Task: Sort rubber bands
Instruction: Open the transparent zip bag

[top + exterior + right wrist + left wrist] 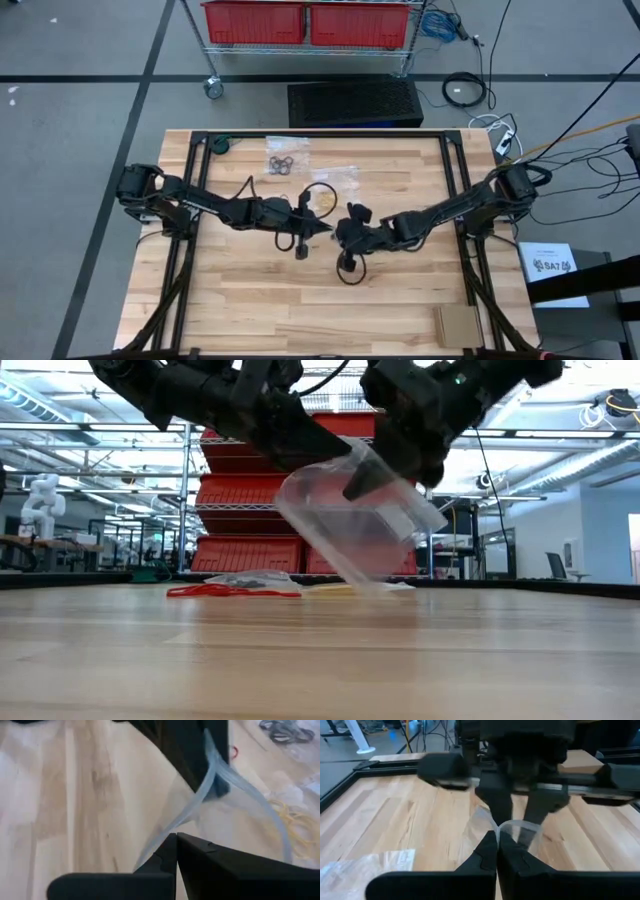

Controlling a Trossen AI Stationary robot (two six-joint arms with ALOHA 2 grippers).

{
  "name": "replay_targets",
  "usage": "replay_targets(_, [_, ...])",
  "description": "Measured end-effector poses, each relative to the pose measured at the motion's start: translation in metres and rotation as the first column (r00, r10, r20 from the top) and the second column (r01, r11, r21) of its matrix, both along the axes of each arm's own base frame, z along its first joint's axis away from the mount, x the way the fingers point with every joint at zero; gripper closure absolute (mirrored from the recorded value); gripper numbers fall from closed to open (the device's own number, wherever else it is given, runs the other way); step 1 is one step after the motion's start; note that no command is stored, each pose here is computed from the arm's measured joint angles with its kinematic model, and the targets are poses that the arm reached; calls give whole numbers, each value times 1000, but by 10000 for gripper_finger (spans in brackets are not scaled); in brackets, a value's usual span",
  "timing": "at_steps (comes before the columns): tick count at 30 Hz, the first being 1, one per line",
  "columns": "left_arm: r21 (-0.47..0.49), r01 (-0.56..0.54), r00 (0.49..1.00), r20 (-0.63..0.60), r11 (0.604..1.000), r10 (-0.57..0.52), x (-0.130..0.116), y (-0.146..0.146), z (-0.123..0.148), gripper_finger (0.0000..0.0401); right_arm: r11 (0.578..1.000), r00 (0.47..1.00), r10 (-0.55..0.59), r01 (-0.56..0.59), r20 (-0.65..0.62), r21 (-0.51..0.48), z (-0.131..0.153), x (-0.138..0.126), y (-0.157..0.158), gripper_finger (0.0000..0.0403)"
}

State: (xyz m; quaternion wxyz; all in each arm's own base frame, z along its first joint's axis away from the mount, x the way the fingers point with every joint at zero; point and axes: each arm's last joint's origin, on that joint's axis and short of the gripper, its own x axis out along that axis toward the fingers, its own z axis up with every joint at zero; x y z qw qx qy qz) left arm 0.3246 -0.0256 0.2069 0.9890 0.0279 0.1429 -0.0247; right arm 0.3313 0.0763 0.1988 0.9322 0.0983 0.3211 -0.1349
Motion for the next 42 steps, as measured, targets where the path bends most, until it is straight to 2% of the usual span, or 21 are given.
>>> replay_targets(3, [0, 1, 1000, 15, 1000, -1, 0, -2, 1, 401, 999, 997, -34, 32, 65, 33, -10, -3, -2, 403])
replay_targets(10, [-7, 2, 999, 39, 1000, -1, 1, -3, 4, 401, 990, 981, -124, 132, 150, -49, -8, -2, -5, 403])
replay_targets(13, [-9, 1, 999, 45, 1000, -1, 1, -3, 4, 401, 991, 973, -111, 124, 200, -50, -6, 2, -5, 402])
replay_targets(15, [-9, 3, 999, 47, 1000, -2, 1, -3, 4, 401, 995, 976, -65, 78, 210, -55, -7, 6, -4, 396])
replay_targets(19, [-9, 4, 999, 52, 1000, -4, 1, -5, 5, 401, 998, 974, -41, 50, 223, -36, -11, 11, -8, 353])
replay_targets(26, [-4, -7, 999, 52, 1000, 7, 1, -7, 5, 401, 996, 969, -93, 91, 230, 19, -17, 16, -19, 229])
replay_targets(29, [1, -12, 999, 47, 1000, 12, 0, -7, 4, 401, 995, 966, -101, 97, 236, 25, -17, 17, -21, 190])
replay_targets(33, [5, -11, 999, 44, 1000, 11, 0, -7, 4, 401, 996, 966, -92, 86, 240, 33, -17, 18, -21, 169])
replay_targets(42, [30, -14, 1000, 21, 999, 13, 0, -6, 2, 401, 999, 972, -43, 34, 232, 40, -17, 17, -17, 166])
